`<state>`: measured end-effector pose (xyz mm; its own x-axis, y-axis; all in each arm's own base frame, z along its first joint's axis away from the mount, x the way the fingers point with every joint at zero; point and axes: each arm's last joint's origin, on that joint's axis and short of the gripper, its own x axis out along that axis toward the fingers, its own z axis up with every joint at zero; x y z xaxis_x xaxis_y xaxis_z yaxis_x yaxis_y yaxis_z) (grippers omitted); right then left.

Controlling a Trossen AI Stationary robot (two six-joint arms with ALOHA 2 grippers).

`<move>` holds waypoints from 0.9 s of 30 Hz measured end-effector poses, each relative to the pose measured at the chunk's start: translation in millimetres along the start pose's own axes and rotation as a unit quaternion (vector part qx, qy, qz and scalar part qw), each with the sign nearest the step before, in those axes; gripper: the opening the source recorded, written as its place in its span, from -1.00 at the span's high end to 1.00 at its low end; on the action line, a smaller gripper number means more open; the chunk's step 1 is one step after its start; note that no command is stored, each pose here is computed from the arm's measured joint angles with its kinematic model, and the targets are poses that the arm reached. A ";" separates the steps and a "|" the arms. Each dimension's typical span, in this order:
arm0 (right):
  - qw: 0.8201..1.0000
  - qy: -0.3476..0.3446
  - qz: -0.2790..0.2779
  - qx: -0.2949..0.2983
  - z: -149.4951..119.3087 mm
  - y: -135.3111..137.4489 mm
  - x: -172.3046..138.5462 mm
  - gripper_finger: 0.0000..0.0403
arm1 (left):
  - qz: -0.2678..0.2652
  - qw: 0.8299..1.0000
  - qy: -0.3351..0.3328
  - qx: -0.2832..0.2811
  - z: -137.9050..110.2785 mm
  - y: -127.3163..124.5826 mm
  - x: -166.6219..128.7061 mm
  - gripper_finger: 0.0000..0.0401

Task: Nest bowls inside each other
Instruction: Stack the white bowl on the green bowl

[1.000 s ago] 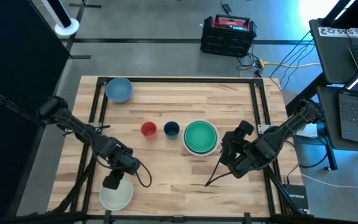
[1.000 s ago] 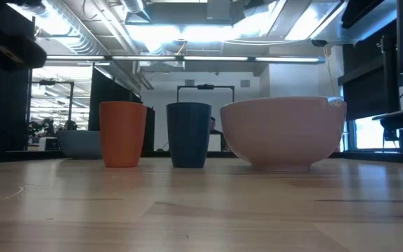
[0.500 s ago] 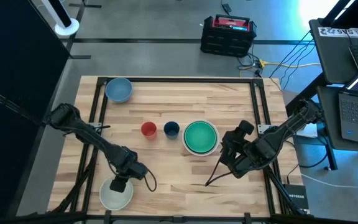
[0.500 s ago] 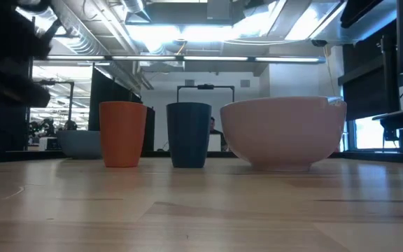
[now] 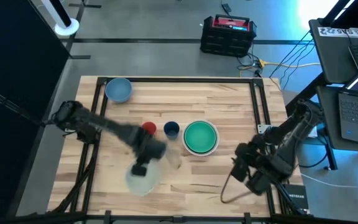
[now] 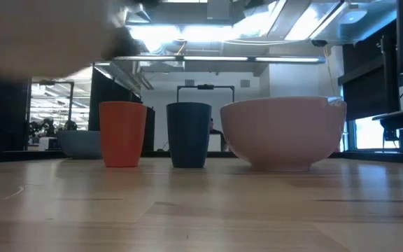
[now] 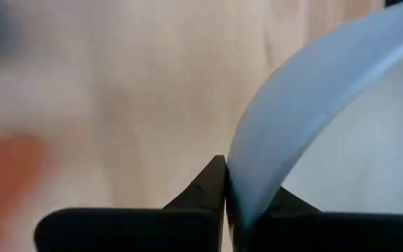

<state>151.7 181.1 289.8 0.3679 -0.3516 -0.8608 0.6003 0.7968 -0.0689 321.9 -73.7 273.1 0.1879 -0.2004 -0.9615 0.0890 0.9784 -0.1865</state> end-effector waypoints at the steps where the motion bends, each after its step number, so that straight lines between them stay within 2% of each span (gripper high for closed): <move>1: 1.000 0.004 0.006 0.010 -8.9 0.5 0.4 -0.17 | 0.007 1.000 -0.015 -0.011 9.7 11.1 -10.9 1.00; 3: 0.999 0.012 0.012 0.034 -22.9 0.3 0.4 -0.17 | 0.023 0.999 -0.024 -0.032 27.4 35.5 -27.0 1.00; 6: 0.998 0.018 0.014 0.059 -42.0 -2.1 2.0 -0.17 | 0.055 0.997 -0.053 -0.032 55.8 62.3 -44.6 1.00; 12: 0.996 0.027 0.009 0.080 -59.7 -5.2 4.7 -0.17 | 0.085 0.980 -0.177 -0.030 109.7 94.7 -71.9 1.00; 27: 0.993 0.052 0.007 0.110 -65.4 -4.6 9.4 -0.17 | 0.090 0.984 -0.154 -0.007 160.9 141.8 30.4 1.00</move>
<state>105.9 206.3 249.1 0.3079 -0.2793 -0.9095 0.7401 0.6711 0.0445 497.6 50.9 249.9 0.4879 -0.0267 -0.8725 0.0137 0.9996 -0.0229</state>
